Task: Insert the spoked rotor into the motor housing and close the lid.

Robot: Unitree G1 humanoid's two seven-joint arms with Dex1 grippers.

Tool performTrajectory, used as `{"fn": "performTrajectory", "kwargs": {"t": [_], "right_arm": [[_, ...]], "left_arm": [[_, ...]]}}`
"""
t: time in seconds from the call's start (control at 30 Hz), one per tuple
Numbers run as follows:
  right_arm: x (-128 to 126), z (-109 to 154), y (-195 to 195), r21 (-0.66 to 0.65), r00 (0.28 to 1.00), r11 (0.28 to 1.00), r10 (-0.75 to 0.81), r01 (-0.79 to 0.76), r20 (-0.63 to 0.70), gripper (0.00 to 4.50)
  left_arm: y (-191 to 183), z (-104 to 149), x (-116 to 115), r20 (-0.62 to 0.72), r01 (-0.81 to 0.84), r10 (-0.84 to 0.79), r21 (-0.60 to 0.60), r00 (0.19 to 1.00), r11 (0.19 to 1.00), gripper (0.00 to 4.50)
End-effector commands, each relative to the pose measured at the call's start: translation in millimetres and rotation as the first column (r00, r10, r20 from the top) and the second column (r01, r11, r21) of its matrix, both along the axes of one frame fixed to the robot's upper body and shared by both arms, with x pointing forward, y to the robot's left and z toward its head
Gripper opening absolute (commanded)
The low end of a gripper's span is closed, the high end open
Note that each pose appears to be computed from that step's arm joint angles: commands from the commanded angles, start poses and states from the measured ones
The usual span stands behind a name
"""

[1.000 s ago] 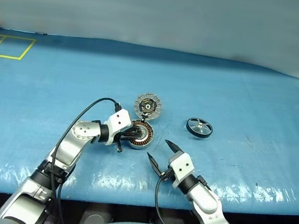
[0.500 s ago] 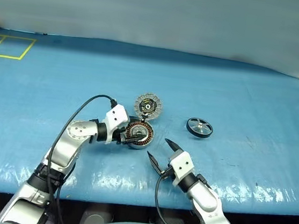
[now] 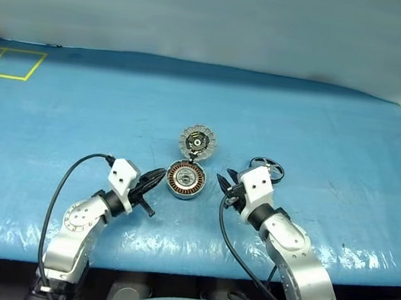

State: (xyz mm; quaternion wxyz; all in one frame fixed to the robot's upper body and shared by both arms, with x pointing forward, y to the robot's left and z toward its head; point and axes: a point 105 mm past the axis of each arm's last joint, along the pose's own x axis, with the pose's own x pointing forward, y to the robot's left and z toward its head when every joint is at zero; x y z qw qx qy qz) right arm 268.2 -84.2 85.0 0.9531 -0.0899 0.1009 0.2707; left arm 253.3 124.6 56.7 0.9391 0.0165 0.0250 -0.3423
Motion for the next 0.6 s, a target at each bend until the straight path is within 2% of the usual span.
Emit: {"fn": "performTrajectory", "kwargs": {"t": [0.03,0.13,0.27,0.4,0.6], "right_arm": [[-1,13,16,0.0,0.999,1.0,0.023,-0.023,-0.028,0.08],[0,17,27,0.013,0.996,1.0,0.026,-0.025,-0.084,0.01],[-1,21,47,-0.097,0.987,0.991,0.075,-0.089,-0.142,0.01],[-5,25,64,-0.017,0.962,0.993,0.111,-0.119,-0.249,0.01],[-3,25,73,-0.005,0.949,0.994,0.102,-0.108,-0.3,0.01]], "left_arm": [[-5,6,-10,0.072,0.003,-0.001,-0.022,0.997,1.0,0.0],[-3,-4,-18,0.082,-0.036,0.037,-0.007,0.996,0.999,0.0],[-4,-13,-24,0.078,-0.046,0.048,-0.029,0.996,0.998,0.0],[-7,-20,-27,0.076,-0.036,0.037,-0.021,0.996,0.999,0.0],[-13,-21,-28,0.104,-0.027,0.027,0.001,0.994,1.0,0.0]]}}
